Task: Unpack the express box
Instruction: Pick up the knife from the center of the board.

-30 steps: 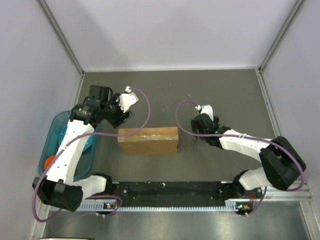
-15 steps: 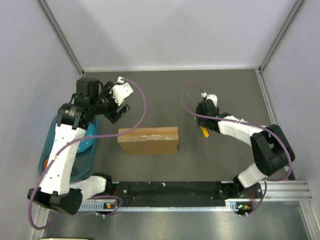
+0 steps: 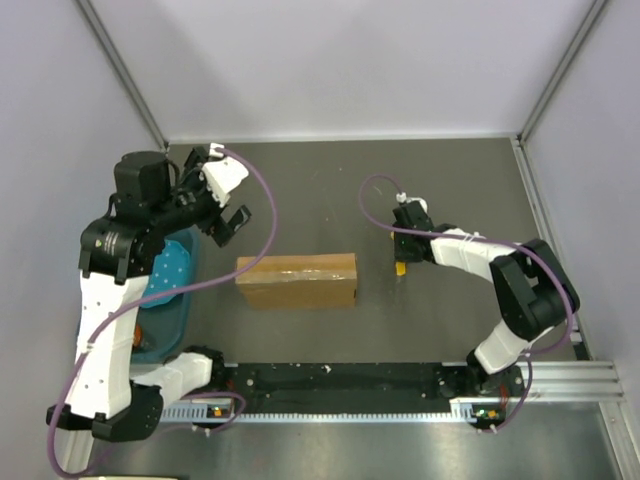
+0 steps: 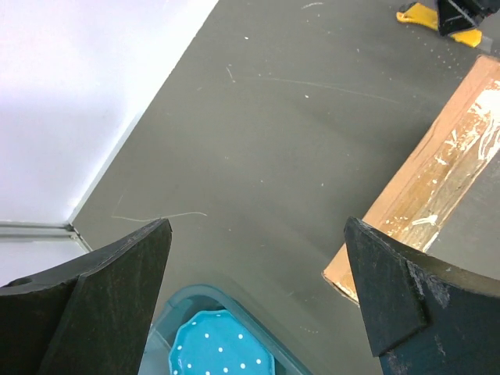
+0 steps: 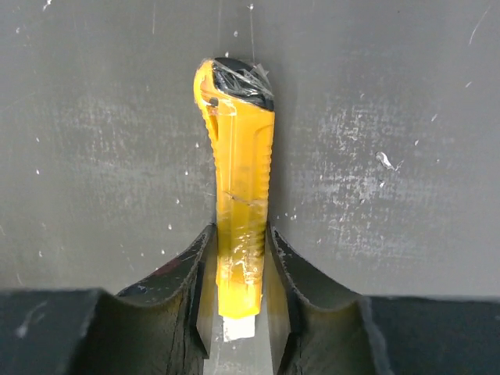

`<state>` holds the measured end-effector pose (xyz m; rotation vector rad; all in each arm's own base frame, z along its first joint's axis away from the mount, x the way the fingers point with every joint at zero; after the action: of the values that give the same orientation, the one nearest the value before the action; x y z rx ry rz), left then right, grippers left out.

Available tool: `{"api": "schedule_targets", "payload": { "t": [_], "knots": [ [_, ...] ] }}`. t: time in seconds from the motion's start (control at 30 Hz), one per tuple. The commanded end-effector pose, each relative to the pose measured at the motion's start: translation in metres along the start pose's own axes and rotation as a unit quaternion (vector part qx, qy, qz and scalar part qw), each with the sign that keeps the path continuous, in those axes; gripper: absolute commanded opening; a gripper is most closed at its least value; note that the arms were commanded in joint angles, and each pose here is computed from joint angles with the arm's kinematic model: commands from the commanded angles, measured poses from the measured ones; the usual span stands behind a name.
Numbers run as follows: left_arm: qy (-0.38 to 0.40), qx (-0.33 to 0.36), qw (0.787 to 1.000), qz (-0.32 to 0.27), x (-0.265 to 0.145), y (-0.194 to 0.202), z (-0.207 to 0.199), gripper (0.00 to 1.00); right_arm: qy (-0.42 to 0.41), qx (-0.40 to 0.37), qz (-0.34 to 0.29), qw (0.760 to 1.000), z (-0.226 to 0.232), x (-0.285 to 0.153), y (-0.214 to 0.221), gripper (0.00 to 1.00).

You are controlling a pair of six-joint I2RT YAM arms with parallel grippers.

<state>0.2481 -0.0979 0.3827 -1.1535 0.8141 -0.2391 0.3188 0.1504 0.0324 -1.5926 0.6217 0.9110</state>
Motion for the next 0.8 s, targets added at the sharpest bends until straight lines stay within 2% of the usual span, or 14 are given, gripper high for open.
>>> {"api": "schedule_targets", "payload": {
  "t": [0.0, 0.03, 0.07, 0.17, 0.27, 0.3, 0.37, 0.4, 0.47, 0.57, 0.7, 0.77],
  "knots": [
    [0.003, -0.003, 0.999, -0.044, -0.024, -0.02, -0.011, 0.99, -0.026, 0.008, 0.013, 1.0, 0.009, 0.005, 0.001, 0.17],
    [0.003, -0.005, 0.999, -0.047, -0.025, -0.021, -0.012, 0.99, -0.028, 0.01, 0.013, 0.999, 0.01, 0.005, 0.001, 0.05],
    [0.003, -0.007, 0.999, -0.051, -0.028, -0.022, -0.013, 0.99, -0.031, 0.013, 0.007, 0.999, 0.011, 0.003, -0.002, 0.0],
    [0.022, -0.02, 0.998, -0.054, -0.024, -0.021, -0.02, 0.99, -0.038, 0.012, -0.017, 0.999, 0.013, -0.007, -0.013, 0.0],
    [0.038, -0.04, 0.997, -0.059, -0.021, -0.024, -0.024, 0.99, -0.045, -0.011, -0.093, 0.995, 0.015, -0.046, -0.043, 0.0],
    [0.044, -0.047, 0.996, -0.06, -0.02, -0.024, -0.027, 0.99, -0.056, -0.012, -0.138, 0.989, 0.016, -0.073, -0.062, 0.0],
    [0.06, -0.051, 0.995, -0.062, -0.016, -0.026, -0.03, 0.99, -0.072, -0.031, -0.191, 0.978, 0.021, -0.106, -0.08, 0.0],
    [0.076, -0.055, 0.993, -0.065, -0.015, -0.027, -0.035, 0.99, -0.093, -0.043, -0.242, 0.965, 0.029, -0.143, -0.096, 0.0],
    [0.1, -0.064, 0.991, -0.062, -0.009, -0.027, -0.04, 0.99, -0.122, -0.073, -0.292, 0.946, 0.037, -0.182, -0.11, 0.0],
    [0.15, -0.085, 0.983, -0.061, -0.003, -0.029, -0.053, 0.99, -0.212, -0.119, -0.379, 0.893, 0.061, -0.259, -0.123, 0.0],
    [0.256, -0.085, 0.958, -0.1, -0.012, -0.051, -0.082, 0.99, -0.33, -0.178, -0.41, 0.831, 0.091, -0.329, -0.119, 0.0],
    [0.321, -0.076, 0.936, -0.124, -0.023, -0.062, -0.099, 0.99, -0.346, -0.209, -0.417, 0.814, 0.099, -0.351, -0.121, 0.0]
  ]
}}
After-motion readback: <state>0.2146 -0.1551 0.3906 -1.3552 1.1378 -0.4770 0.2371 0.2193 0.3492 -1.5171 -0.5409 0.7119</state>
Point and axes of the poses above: each gripper's point midway between its finger pads, its own x axis out along the fingers, its own z axis along the line the jaws close on, y = z × x, the point moved 1 cm from there along -x, back along the fingers, and after that the axes turned 14 degrees about -x, right-handed, at the moved point
